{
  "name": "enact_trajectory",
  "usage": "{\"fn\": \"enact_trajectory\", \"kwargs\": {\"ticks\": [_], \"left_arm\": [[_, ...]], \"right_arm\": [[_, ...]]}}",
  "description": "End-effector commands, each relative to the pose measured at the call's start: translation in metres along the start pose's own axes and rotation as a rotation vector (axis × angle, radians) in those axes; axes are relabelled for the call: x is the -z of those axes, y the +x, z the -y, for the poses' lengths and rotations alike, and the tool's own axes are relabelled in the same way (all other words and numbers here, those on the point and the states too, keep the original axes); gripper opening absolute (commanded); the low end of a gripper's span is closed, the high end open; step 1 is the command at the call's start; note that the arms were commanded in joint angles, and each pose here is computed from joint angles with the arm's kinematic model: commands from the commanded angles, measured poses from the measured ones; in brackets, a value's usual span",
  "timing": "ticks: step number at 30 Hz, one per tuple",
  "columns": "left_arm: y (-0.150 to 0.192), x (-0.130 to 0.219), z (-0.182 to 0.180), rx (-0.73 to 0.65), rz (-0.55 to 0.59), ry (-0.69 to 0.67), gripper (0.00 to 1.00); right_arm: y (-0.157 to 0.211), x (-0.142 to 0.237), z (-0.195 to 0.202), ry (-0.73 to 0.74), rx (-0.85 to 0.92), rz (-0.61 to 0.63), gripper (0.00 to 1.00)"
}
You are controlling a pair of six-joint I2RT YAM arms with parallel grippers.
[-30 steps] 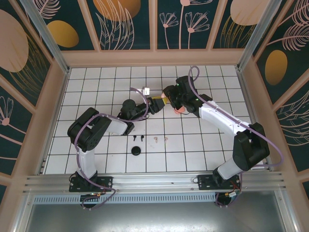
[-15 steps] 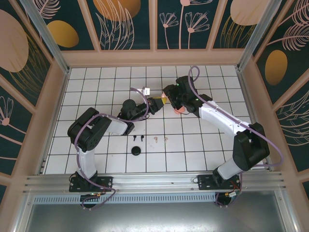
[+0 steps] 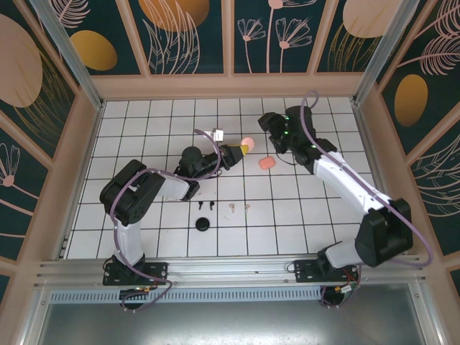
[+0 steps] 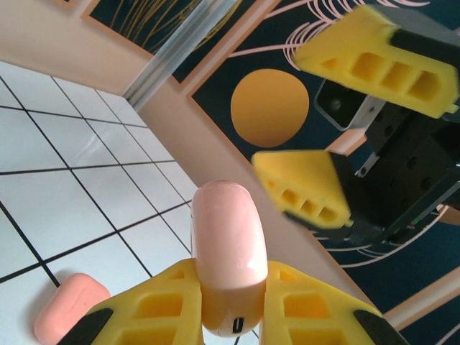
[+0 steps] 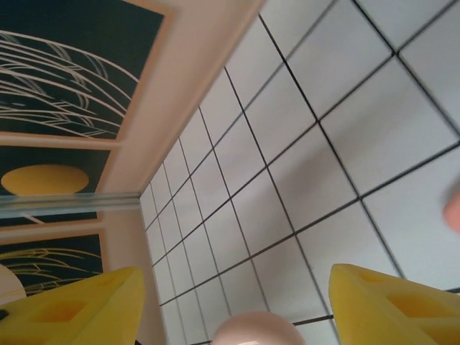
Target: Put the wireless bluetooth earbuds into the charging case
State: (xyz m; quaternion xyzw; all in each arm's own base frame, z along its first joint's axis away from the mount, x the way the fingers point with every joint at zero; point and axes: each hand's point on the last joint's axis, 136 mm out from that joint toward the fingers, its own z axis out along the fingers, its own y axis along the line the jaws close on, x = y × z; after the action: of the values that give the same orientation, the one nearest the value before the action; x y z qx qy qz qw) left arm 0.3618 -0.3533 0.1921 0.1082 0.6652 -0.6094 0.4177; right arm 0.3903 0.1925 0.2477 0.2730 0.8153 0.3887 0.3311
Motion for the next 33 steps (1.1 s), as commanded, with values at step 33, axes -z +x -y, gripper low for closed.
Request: {"fn": "enact_trajectory", "kwargs": {"ticks": [33], "left_arm": [[-0.018,0.006,0.066,-0.122,-0.230,0.207,0.00]], "right_arm": [[0.063,0.011,-0.004,-0.387,0.694,-0.244,0.63]]}}
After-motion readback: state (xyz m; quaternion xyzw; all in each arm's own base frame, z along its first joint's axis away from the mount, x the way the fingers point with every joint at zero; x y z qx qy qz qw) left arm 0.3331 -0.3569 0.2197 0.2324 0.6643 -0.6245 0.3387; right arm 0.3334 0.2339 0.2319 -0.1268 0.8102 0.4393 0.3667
